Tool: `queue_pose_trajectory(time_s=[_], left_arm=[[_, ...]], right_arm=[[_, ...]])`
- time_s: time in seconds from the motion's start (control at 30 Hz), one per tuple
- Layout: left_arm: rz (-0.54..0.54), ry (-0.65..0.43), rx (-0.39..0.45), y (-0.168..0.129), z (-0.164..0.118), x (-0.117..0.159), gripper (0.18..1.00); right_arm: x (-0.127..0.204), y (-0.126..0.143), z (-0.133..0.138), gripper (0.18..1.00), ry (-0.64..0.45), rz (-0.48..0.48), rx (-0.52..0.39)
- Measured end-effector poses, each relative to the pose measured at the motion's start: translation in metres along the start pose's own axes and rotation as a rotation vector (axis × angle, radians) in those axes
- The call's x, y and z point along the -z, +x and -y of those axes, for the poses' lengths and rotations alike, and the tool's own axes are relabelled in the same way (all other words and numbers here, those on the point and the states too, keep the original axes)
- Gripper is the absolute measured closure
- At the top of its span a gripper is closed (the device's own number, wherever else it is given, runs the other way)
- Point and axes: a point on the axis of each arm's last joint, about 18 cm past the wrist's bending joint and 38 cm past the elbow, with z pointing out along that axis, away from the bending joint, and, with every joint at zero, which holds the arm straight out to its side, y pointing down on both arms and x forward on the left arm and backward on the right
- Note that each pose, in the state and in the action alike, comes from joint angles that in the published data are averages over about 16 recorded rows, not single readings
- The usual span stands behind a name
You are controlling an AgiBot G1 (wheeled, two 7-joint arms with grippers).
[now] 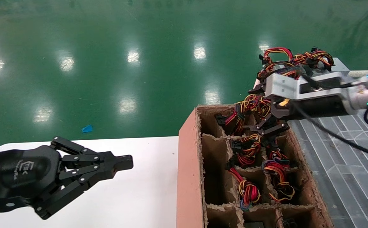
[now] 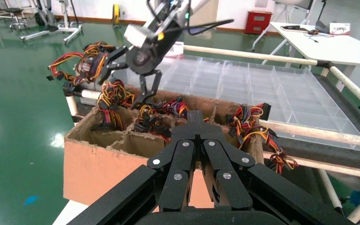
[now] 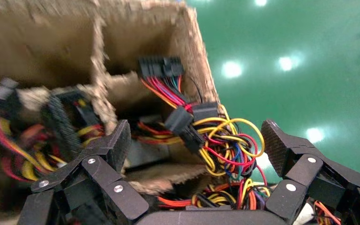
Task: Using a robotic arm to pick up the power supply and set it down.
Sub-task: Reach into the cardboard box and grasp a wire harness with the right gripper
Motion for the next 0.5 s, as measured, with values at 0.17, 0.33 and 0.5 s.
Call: queue_pose_trajectory(time_s=[0.17, 0.33, 0.5], left_arm=[[0.0, 0.0, 0.0, 0.0, 0.0, 0.0, 0.993], [0.0, 0.0, 0.0, 0.0, 0.0, 0.0, 0.993], [0.0, 0.0, 0.0, 0.0, 0.0, 0.0, 0.993]], right_arm=[[-0.01, 0.007, 0.001, 0.184, -0.046, 0.007, 0.046], [-0.016, 0.01, 0.002, 0.199, -0.061, 0.011, 0.07], [-0.02, 0.01, 0.004, 0.231, -0.062, 0.02, 0.086]])
